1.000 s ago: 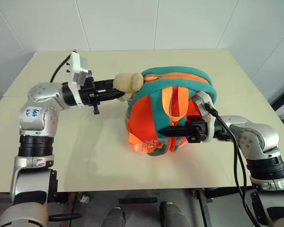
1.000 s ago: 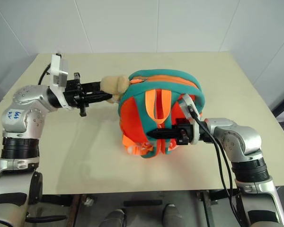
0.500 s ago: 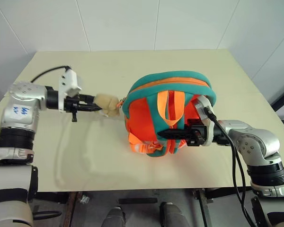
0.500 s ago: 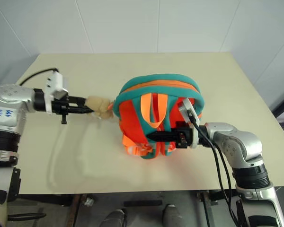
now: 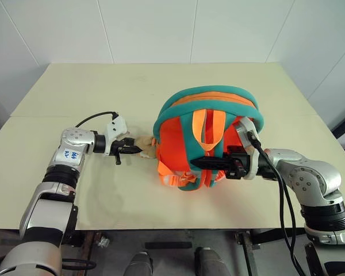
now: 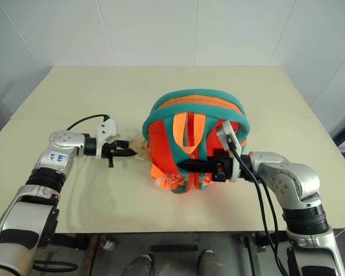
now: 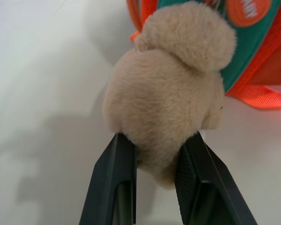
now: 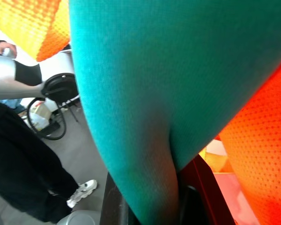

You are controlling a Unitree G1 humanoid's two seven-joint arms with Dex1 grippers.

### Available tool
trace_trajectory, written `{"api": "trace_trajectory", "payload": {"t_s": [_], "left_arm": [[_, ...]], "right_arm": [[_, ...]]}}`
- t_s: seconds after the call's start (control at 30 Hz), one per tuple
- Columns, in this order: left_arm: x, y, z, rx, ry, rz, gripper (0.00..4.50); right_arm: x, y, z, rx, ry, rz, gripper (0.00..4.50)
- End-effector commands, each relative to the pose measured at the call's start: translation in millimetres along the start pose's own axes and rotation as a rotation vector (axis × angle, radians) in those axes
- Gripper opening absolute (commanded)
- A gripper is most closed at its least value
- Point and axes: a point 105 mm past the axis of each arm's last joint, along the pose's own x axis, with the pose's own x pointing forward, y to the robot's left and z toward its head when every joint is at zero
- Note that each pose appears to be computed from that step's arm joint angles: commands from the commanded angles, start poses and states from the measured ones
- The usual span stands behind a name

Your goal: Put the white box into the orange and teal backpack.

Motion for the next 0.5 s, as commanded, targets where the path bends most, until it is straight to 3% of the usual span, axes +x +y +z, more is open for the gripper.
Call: {"api": "trace_trajectory", "payload": {"t_s": [0.03, 0.17, 0.33, 0.4, 0.5], "left_arm": [[-16.1, -16.5, 20.5, 0.017, -0.082, -0.054, 1.63], [-39.9, -34.1, 28.0, -0.008, -0.126, -0.016, 2.86], [-72.0, -49.7, 14.9, -0.094, -0.1, 0.059, 4.34], [-75.8, -56.9, 10.6, -0.117, -0.084, 0.066, 4.5], [-79.4, -66.8, 5.8, -0.134, -0.076, 0.076, 4.5]], "right_arm": [[-11.6, 19.2, 23.9, -0.037, -0.107, 0.019, 0.94], [-28.5, 29.3, 20.6, -0.126, -0.067, -0.062, 2.23], [-60.4, 24.3, 18.1, -0.199, -0.05, -0.23, 3.85], [-75.6, 18.4, 16.8, -0.208, -0.037, -0.285, 4.47], [-99.9, 7.7, 8.1, -0.233, 0.004, -0.372, 4.47]]}}
